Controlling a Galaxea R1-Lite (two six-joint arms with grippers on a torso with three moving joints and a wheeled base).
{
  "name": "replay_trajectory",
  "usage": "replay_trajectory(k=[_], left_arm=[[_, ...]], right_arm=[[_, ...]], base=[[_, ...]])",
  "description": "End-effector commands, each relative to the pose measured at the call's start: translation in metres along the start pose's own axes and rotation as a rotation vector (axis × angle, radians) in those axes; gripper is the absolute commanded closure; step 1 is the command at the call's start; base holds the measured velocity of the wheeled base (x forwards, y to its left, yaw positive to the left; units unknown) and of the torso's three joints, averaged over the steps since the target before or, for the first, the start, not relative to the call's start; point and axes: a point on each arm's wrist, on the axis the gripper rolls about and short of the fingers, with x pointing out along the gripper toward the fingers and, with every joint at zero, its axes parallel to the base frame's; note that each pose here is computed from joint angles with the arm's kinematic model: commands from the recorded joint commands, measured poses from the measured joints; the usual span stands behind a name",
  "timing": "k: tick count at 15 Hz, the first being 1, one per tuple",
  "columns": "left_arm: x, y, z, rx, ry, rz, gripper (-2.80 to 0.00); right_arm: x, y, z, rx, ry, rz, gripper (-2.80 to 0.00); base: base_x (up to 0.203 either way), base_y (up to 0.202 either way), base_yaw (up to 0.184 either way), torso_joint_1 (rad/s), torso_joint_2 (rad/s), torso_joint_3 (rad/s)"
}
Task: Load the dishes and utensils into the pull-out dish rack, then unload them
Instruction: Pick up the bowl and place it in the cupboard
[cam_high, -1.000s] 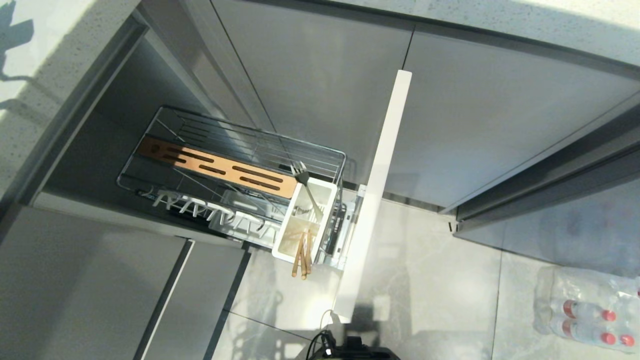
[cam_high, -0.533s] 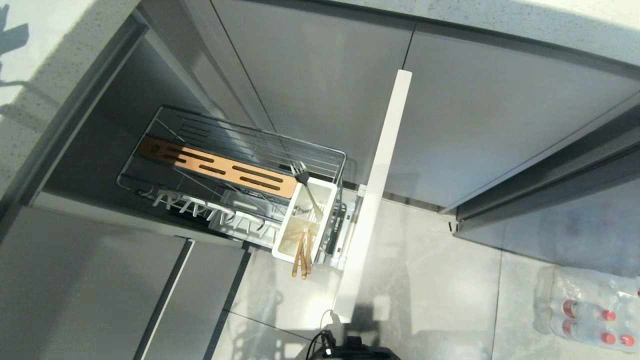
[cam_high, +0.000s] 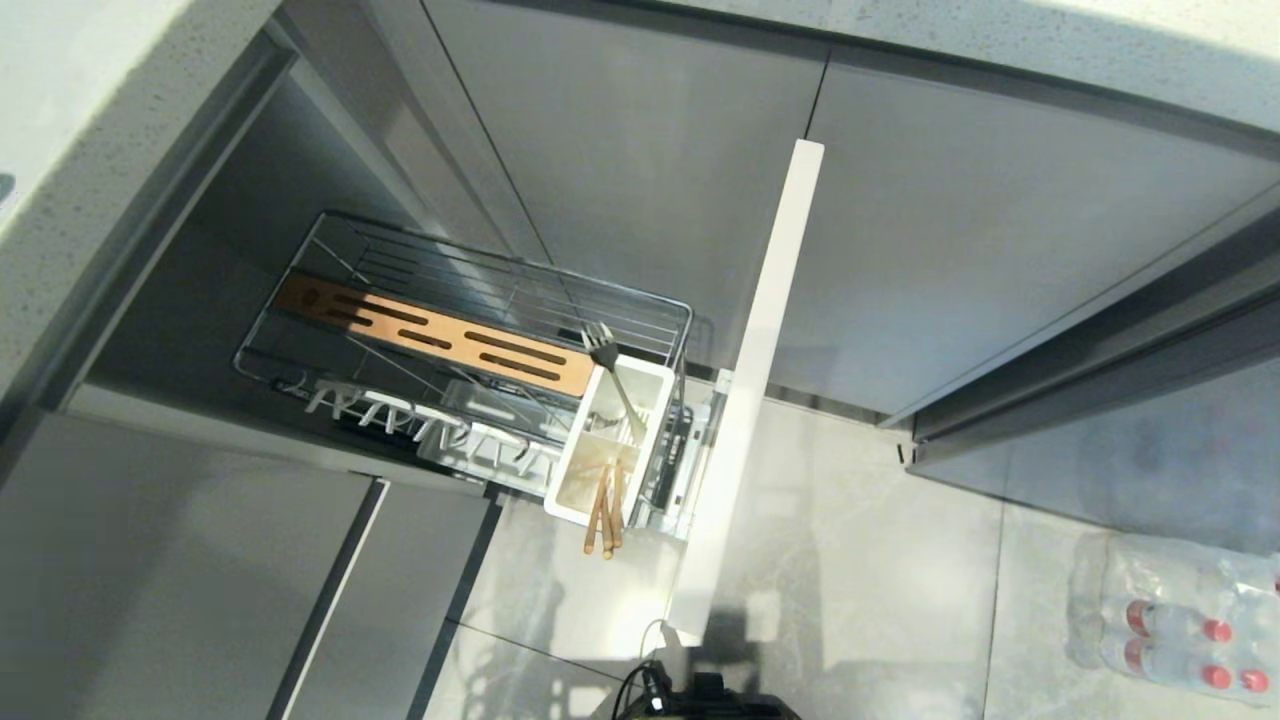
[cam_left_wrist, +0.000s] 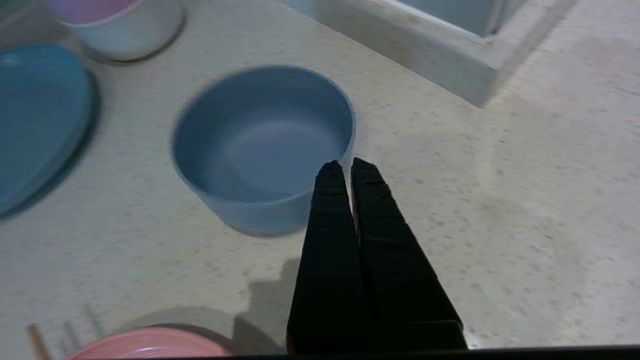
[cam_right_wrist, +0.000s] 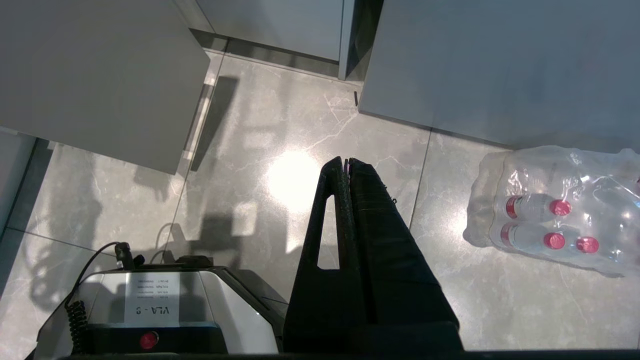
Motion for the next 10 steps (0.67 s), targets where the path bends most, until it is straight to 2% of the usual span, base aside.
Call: replay_trajectory(k=[1,3,6,9,10], left_arm=[[0.001,0.008,0.0,0.011,-0.004,0.047,0.0],[0.002,0.016,-0.003,0.034,0.042,0.103,0.0],[0.0,0.019,-0.013,0.059,0.151,0.124,0.0],[-0.003,0.019,-0.015,0.057,0.17,0.113,0.0],[-0.005,0.019,-0.013,0.055,0.163,0.112,-2.8]], right_arm=[[0.0,0.0,0.0,0.0,0.0,-0.001,0.0],[0.0,0.0,0.0,0.001,0.0,0.001,0.0],[0.0,0.0,0.0,0.0,0.0,0.001,0.0],[0.0,0.0,0.0,0.0,0.0,-0.001,0.0],[0.0,0.0,0.0,0.0,0.0,0.001,0.0]], base=[[0.0,0.0,0.0,0.0,0.0,0.0],[0.0,0.0,0.0,0.0,0.0,0.0],[0.0,0.0,0.0,0.0,0.0,0.0],[0.0,0.0,0.0,0.0,0.0,0.0],[0.0,0.0,0.0,0.0,0.0,0.0]])
